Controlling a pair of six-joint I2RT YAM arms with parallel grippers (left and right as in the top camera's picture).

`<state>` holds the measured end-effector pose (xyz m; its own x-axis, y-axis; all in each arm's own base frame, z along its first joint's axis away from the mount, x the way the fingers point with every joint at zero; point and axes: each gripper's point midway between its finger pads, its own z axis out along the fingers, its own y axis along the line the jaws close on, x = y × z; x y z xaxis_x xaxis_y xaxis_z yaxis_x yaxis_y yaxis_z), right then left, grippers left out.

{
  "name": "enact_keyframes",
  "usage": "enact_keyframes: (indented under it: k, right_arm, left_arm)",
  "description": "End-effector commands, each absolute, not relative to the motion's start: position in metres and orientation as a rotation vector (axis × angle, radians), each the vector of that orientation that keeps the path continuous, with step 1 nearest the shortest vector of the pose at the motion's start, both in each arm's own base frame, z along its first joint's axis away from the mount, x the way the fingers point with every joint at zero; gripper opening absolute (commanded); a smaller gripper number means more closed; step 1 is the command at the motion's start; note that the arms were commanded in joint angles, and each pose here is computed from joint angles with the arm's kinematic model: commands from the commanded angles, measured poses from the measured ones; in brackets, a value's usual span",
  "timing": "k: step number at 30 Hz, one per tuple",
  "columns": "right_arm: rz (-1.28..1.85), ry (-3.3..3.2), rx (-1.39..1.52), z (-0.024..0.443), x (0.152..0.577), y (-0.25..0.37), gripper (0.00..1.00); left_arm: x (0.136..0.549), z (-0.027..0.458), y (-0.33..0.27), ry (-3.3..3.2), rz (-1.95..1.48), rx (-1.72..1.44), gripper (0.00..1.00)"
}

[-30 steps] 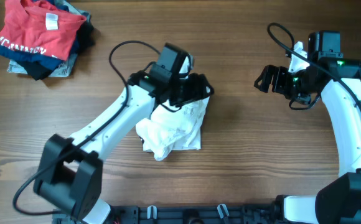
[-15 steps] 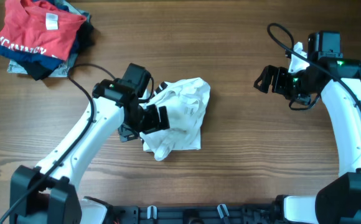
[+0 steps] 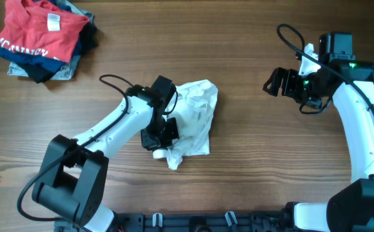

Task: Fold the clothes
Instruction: 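Lower the left gripper and grasp the bundled shirt's top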

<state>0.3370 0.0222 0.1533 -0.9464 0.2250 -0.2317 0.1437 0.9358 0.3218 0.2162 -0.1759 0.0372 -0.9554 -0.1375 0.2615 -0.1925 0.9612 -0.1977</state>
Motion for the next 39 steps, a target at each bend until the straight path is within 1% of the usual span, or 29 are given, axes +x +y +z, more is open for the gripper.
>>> enact_keyframes:
  k: [1,6,8,12,13,14,16,20,22,23,24,27,29,30,36,39]
  right_arm:
    - [0.461,2.822,0.239,0.153,0.338,0.026,1.00]
    - [0.461,2.816,0.238,0.154,0.340,0.026,1.00]
    - [0.461,2.816,0.238,0.154,0.340,0.026,1.00]
    - [0.461,2.815,0.237,0.154,0.340,0.026,1.00]
    - [0.461,2.815,0.238,0.154,0.340,0.026,1.00]
    - [0.461,2.814,0.237,0.154,0.340,0.026,1.00]
    - [0.461,2.812,0.236,0.154,0.341,0.026,1.00]
    - [0.461,2.820,0.238,0.153,0.339,0.026,1.00]
    - [0.462,2.820,0.239,0.153,0.339,0.026,1.00]
    - [0.462,2.820,0.238,0.154,0.339,0.026,1.00]
    - [0.461,2.820,0.238,0.154,0.339,0.026,1.00]
    - [0.462,2.820,0.239,0.154,0.339,0.026,1.00]
    - [0.461,2.820,0.238,0.153,0.339,0.026,1.00]
    - [0.462,2.820,0.237,0.153,0.339,0.026,0.99]
    - [0.462,2.820,0.238,0.154,0.339,0.026,1.00]
    - [0.461,2.824,0.238,0.153,0.338,0.026,1.00]
  left_arm:
    - [0.202,0.046,-0.191,-2.785,0.418,0.239,0.04]
    - [0.204,0.077,-0.192,-2.842,0.419,0.202,0.04]
    - [0.204,0.082,-0.186,-2.863,0.386,0.202,0.13]
    - [0.190,0.086,-0.194,-2.811,0.410,0.179,0.15]
    - [0.186,0.087,-0.200,-2.804,0.429,0.151,0.24]
    - [0.184,0.088,-0.204,-2.803,0.433,0.129,0.29]
    - [0.180,0.087,-0.215,-2.813,0.439,0.105,0.32]
    - [0.179,0.085,-0.243,-2.853,0.499,0.031,0.32]
    - [0.179,0.080,-0.250,-2.854,0.501,0.020,0.30]
    - [0.177,0.078,-0.248,-2.849,0.478,0.020,0.22]
    - [0.176,0.077,-0.244,-2.854,0.451,0.029,0.20]
    - [0.182,0.075,-0.229,-2.893,0.360,0.096,0.26]
    - [0.187,0.073,-0.218,-2.917,0.286,0.192,0.33]
    - [0.188,0.072,-0.215,-2.922,0.262,0.227,0.34]
    - [0.193,0.052,-0.210,-2.922,0.139,0.337,0.36]
    - [0.200,0.041,-0.217,-2.926,0.153,0.335,0.33]
